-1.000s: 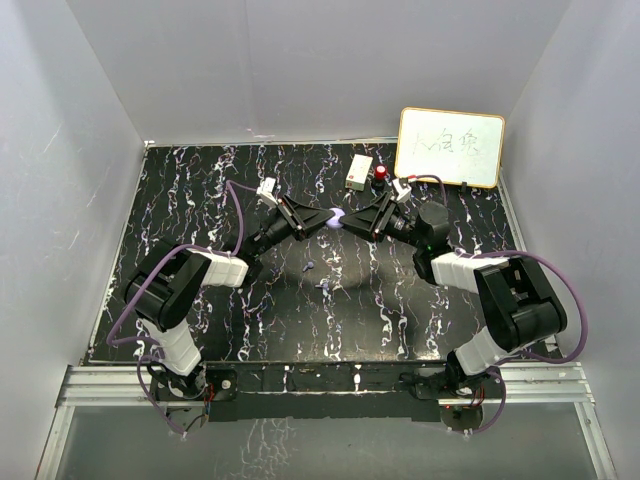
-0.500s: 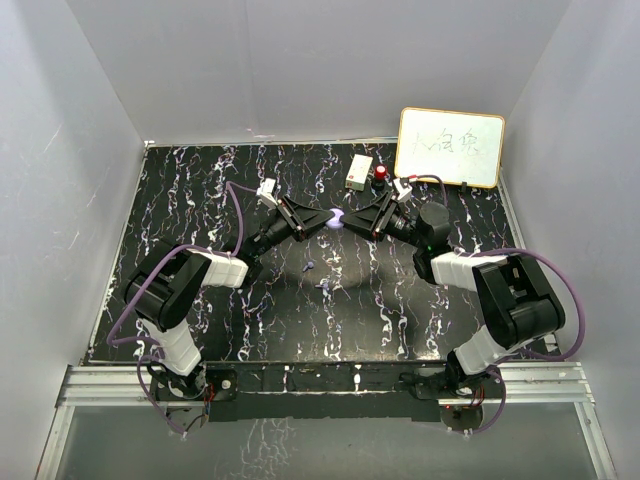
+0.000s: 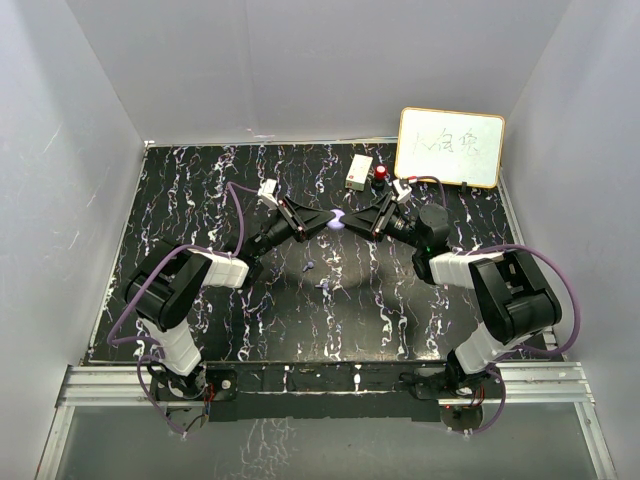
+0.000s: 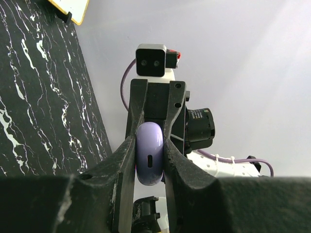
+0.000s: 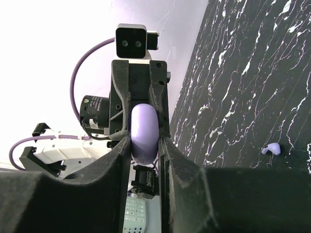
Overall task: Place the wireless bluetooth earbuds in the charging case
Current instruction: Open the charging case.
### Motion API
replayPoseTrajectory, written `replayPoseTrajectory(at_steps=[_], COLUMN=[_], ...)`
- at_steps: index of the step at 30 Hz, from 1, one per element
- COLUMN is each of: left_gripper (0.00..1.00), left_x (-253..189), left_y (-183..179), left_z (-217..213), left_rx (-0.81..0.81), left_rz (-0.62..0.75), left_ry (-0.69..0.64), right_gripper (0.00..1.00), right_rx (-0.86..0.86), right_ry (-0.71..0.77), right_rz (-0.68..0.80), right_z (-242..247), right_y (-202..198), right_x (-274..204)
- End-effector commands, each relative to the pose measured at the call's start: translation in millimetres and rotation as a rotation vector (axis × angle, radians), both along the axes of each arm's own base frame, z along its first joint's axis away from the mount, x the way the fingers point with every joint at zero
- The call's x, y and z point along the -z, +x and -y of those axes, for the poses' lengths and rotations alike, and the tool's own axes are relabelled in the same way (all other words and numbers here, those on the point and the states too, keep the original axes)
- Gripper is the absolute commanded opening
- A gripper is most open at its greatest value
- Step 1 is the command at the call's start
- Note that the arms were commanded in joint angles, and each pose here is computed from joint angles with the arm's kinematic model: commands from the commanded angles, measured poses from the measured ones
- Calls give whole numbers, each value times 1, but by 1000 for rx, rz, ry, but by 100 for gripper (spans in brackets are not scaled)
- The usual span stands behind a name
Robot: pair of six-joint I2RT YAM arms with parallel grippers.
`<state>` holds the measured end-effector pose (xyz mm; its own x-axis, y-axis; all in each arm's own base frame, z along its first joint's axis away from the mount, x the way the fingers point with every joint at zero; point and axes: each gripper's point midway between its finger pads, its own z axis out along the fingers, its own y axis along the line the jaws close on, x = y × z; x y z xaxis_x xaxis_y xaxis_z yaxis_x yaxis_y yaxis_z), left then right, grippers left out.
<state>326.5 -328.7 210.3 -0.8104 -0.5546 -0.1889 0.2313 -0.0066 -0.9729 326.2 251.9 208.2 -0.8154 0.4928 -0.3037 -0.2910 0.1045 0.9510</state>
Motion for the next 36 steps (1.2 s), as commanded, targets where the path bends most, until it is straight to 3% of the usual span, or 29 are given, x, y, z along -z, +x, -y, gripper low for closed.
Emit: replayPoseTrajectory(at_steps=[1, 8, 13, 15, 19, 25, 36], left_gripper=[0, 3, 78, 95, 99, 99, 98], left_x=[-32, -30, -20, -14, -5, 12, 13], left_y=[-6, -6, -3, 0, 5, 11, 3], left_z=[-2, -2, -6, -10, -18, -28, -5], left_rx=[1, 2, -20, -40, -74, -136, -114], left_rz=[110, 108, 77, 65, 49, 41, 99], left_ry=[-77, -75, -50, -17, 81, 395, 614], right_gripper=[20, 12, 7, 6, 5, 3, 0], right_rx=[4, 13, 19, 25, 42, 64, 71], right_ry=[24, 30, 37, 33, -19, -167, -214], right_rz=[65, 71, 83, 81, 48, 43, 45], right_z=[2, 5, 9, 12, 17, 21, 22], right_y=[1, 0, -1, -1, 0, 3, 9], right_x=[-12, -14, -20, -20, -10, 10, 12])
